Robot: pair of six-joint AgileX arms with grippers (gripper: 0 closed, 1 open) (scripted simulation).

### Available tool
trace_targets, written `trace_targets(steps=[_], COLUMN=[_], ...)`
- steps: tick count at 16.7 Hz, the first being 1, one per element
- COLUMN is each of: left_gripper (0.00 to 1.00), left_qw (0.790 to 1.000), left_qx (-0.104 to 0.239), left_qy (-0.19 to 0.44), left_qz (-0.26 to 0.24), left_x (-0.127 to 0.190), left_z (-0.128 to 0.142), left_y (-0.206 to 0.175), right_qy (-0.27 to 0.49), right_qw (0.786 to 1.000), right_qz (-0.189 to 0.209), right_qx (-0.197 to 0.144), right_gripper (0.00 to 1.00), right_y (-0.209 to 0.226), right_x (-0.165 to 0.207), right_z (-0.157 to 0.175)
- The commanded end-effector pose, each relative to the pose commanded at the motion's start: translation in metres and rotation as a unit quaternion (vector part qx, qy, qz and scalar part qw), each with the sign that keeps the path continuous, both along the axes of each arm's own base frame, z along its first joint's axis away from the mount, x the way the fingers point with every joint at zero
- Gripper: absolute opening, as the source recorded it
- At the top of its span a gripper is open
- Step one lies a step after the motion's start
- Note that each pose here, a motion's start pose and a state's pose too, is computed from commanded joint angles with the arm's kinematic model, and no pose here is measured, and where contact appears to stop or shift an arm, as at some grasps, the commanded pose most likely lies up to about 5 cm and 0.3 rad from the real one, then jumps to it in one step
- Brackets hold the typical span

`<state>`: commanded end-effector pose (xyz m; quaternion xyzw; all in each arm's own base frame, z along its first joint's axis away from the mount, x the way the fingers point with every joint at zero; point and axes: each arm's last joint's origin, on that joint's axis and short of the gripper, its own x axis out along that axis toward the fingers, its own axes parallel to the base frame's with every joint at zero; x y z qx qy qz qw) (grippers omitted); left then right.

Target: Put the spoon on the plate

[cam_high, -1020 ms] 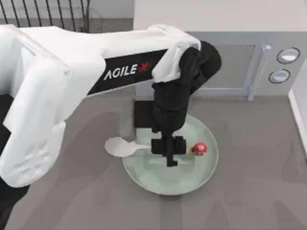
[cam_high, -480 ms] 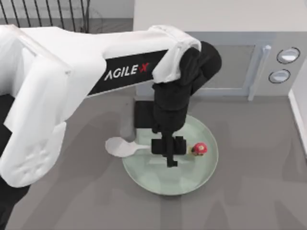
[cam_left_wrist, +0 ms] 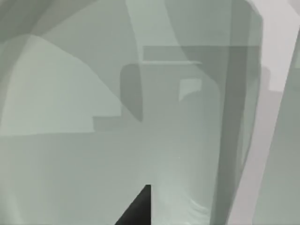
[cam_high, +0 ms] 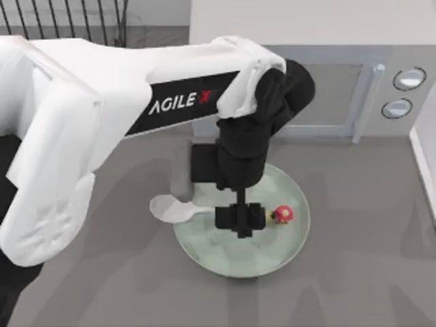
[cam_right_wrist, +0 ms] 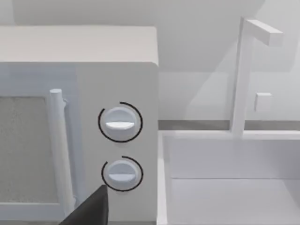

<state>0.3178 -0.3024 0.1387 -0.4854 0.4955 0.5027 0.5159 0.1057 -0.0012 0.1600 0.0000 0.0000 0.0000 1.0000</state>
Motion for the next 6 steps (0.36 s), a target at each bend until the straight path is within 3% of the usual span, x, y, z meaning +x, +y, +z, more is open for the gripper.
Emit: trace_targets(steps=[6], left_gripper=[1.0], left_qw=[1.0], left_qx=[0.0], left_qy=[0.0], left_qz=[0.0], left_x=[0.0], left_z=[0.0], left_y=[0.0], right_qy=[0.0], right_qw=[1.0], right_qz=[0.0], right_qx=[0.0], right_gripper=[1.0], right_y=[0.0], right_x=[0.0], right_z=[0.0])
